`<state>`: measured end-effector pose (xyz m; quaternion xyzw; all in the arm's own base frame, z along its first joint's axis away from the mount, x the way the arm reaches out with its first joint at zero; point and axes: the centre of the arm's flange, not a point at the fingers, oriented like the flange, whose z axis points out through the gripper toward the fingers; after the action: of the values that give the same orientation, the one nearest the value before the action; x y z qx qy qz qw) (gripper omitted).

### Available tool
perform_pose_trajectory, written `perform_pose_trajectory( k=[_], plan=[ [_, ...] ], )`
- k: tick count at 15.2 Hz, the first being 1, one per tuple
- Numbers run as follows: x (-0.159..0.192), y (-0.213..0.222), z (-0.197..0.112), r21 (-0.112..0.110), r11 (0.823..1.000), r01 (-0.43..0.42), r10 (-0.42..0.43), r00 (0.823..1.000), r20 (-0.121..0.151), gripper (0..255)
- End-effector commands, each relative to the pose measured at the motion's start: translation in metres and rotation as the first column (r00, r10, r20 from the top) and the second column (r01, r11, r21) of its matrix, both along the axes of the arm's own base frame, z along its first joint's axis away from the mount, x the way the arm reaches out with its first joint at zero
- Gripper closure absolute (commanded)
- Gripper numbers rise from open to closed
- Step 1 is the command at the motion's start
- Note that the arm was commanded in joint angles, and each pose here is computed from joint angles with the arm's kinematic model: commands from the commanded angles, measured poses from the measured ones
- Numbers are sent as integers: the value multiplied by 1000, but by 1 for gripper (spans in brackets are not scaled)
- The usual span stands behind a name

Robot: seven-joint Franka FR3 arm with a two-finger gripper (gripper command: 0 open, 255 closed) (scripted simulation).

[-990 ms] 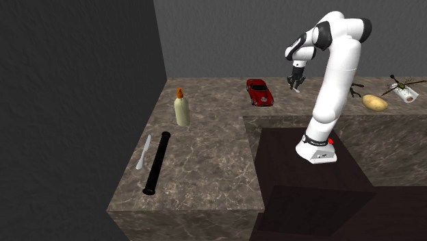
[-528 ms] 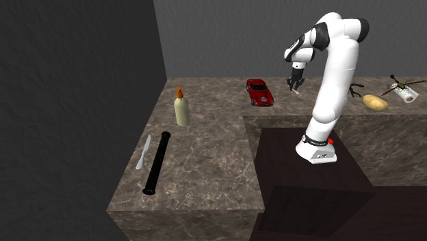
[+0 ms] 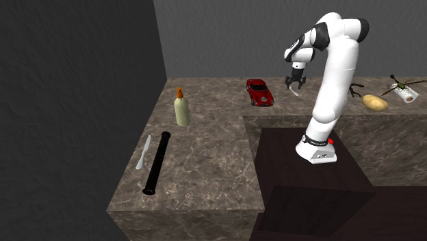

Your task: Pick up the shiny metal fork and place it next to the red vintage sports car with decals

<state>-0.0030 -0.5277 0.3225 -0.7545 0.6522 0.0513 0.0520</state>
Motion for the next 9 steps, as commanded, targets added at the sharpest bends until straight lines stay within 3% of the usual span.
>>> perform_pose_trajectory(
  k=[1,4,9],
  plan=[
    [0,-2,13,0,1000,0,0,1000,0,0],
    [0,-7,49,0,1000,0,0,1000,0,0],
    [0,-7,49,0,1000,0,0,1000,0,0]
  ],
)
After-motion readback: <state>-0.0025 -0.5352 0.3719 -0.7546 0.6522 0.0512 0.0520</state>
